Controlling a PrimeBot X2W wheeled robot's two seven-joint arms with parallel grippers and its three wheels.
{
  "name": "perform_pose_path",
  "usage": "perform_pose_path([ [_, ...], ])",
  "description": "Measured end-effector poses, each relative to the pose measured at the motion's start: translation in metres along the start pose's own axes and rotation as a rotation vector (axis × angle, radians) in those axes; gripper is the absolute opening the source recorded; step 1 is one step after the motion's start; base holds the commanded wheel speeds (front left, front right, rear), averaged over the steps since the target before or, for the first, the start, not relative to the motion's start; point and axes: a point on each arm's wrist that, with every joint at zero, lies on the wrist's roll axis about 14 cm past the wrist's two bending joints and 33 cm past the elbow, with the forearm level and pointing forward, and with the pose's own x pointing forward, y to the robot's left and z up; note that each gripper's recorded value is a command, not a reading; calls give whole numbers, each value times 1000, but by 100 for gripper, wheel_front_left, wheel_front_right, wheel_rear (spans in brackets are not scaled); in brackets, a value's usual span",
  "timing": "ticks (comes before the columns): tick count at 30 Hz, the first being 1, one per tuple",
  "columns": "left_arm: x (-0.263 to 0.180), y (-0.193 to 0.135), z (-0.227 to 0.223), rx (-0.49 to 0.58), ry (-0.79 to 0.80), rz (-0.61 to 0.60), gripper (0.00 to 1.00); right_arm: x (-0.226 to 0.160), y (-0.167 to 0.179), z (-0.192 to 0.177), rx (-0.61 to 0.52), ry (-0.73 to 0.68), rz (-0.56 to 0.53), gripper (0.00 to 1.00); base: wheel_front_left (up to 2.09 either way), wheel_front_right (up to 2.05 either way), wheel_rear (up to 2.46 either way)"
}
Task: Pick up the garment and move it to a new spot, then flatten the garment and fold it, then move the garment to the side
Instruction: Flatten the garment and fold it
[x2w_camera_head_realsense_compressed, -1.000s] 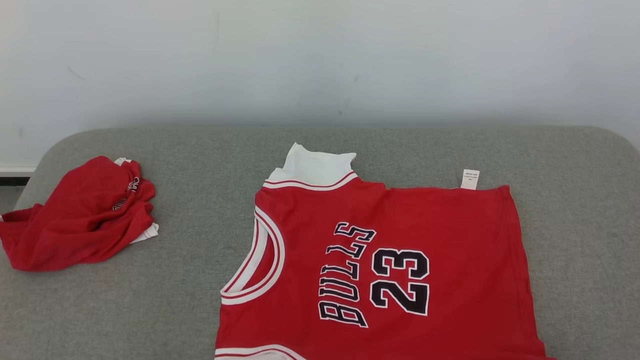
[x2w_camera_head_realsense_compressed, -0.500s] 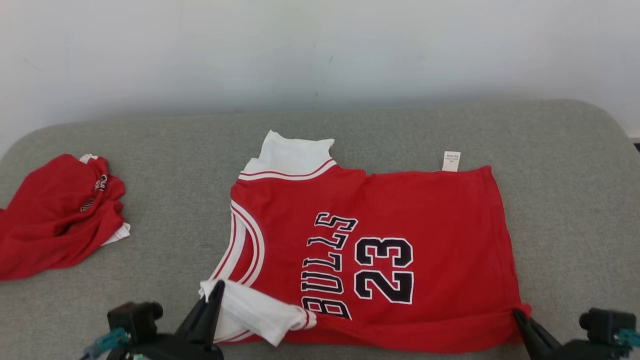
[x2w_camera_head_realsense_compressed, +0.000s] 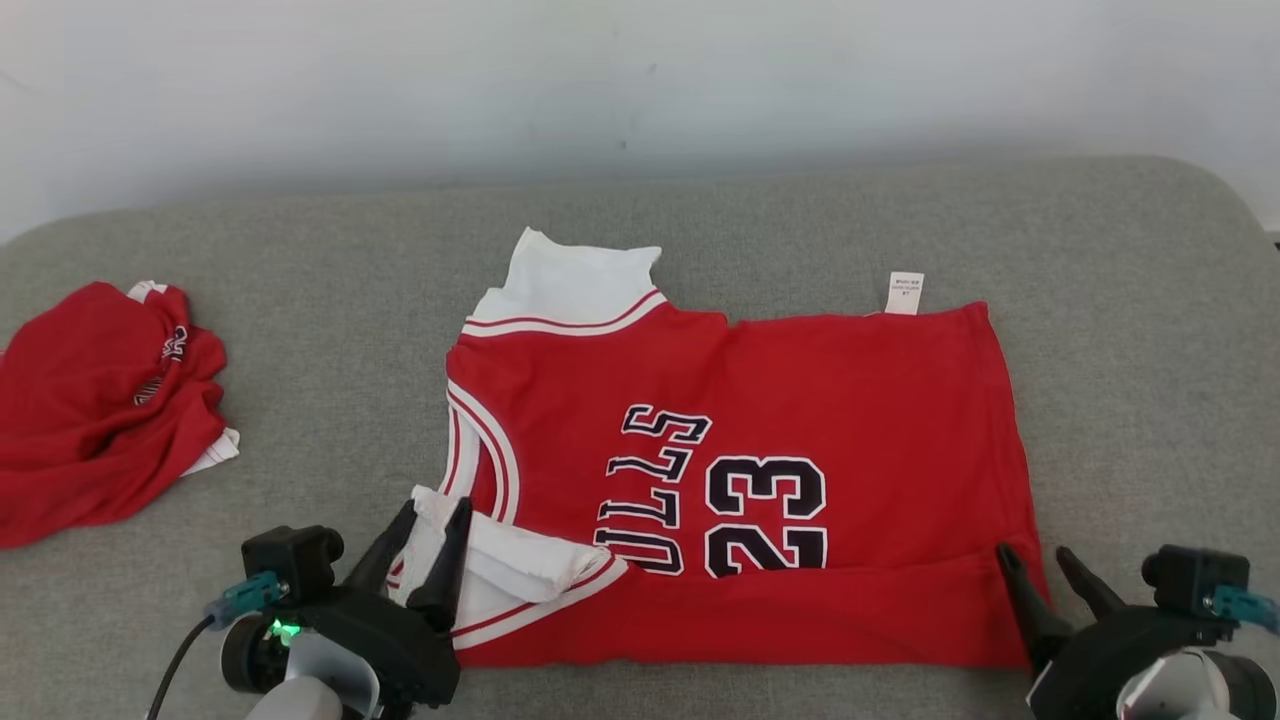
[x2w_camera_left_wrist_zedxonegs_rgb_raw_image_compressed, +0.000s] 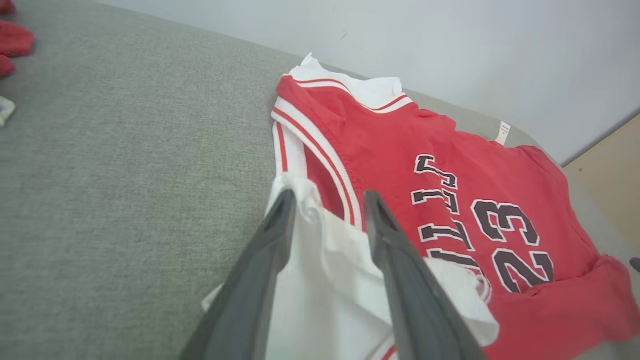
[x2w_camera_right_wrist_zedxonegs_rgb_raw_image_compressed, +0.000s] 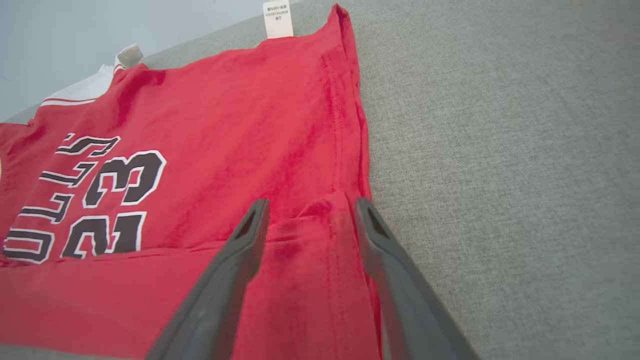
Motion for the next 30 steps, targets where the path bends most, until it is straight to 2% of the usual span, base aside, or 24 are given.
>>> perform_pose_path([
  [8,-36,18,-6,24,-17,48,100,-28,-13,-16,-17,-2,-21,100,0,0,0],
  [13,-61,20,-43,32,70,60,100,-32,-16,-26,-3,16,-31,100,0,0,0],
  [22,-51,29,-55,70,126,80,100,-14,-9,-38,-13,63,-27,100,0,0,0],
  [23,-49,29,-57,68,132,79,71,-12,-7,-42,-8,74,-24,70,0,0,0],
  [24,-48,28,-58,66,138,77,46,-12,-5,-46,-2,85,-23,45,0,0,0],
  [25,-46,28,-59,66,140,78,0,-11,-4,-49,0,93,-20,0,0,0,0],
  [30,-49,32,-57,68,139,92,0,-10,6,-44,13,57,3,0,0,0,0],
])
